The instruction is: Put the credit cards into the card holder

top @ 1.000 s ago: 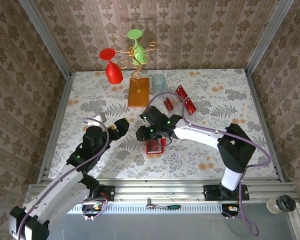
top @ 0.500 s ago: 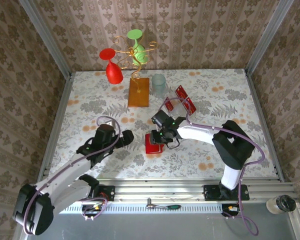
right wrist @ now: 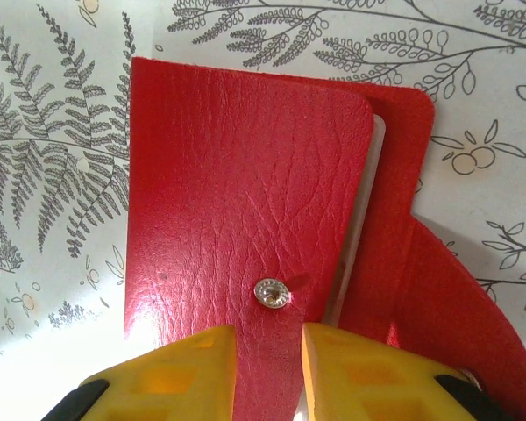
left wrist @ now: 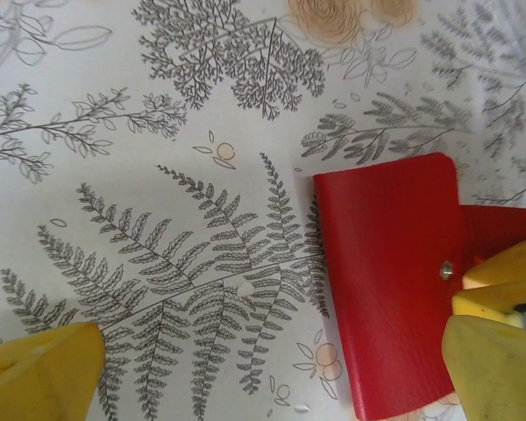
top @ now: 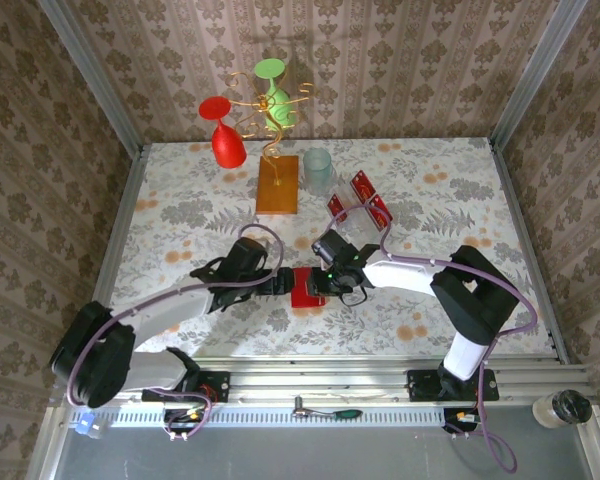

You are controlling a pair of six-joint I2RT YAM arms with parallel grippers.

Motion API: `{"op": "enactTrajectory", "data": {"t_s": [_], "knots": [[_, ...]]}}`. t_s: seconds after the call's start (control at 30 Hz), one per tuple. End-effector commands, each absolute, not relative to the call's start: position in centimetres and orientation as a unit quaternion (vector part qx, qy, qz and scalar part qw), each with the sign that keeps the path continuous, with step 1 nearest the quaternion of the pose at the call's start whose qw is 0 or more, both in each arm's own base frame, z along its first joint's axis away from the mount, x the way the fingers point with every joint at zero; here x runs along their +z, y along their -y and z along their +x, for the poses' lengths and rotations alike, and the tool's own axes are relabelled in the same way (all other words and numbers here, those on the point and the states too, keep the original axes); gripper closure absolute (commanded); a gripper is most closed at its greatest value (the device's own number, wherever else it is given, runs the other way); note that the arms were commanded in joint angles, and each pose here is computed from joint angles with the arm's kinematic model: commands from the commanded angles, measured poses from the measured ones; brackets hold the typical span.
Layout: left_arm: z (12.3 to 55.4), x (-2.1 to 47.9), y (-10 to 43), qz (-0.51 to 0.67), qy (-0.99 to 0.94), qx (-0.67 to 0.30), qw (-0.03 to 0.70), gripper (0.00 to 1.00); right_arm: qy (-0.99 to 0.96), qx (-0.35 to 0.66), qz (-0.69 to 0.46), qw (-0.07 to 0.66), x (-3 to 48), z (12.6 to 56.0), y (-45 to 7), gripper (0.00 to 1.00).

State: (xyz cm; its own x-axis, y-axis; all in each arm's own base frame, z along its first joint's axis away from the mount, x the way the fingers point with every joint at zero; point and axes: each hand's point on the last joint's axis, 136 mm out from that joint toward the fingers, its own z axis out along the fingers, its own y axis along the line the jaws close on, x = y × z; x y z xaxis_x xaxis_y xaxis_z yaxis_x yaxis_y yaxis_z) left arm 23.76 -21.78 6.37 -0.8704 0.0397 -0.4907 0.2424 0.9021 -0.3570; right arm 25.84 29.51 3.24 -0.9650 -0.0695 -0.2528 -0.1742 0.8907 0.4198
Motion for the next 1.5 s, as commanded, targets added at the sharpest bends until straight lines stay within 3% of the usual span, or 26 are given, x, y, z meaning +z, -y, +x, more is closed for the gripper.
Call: {"op": "enactTrajectory", "data": {"t_s": [0.0,0.57,0.93,1.1,1.47], "knots": [[24.6,6.6,22.7,0.11,-0.942,-0.19,0.254,0.0,-0.964,0.226,-0.051,0.127,3.5,26.1,-29.2,0.72],[24.4,3.0,23.0,0.143,-0.955,-0.134,0.221,0.0,-0.963,0.233,-0.049,0.126,3.5,25.9,-29.3,0.72],[23.6,1.6,22.8,0.187,-0.957,-0.058,0.212,0.0,-0.954,0.231,-0.024,0.187,9.5,27.7,-25.2,0.65],[23.4,1.4,22.8,0.201,-0.956,-0.03,0.21,0.0,-0.964,0.199,-0.029,0.176,8.4,27.5,-23.3,0.6],[22.9,1.1,22.4,0.198,-0.956,-0.032,0.215,0.0,-0.969,0.201,-0.04,0.141,5.9,27.1,-24.4,0.61]]}}
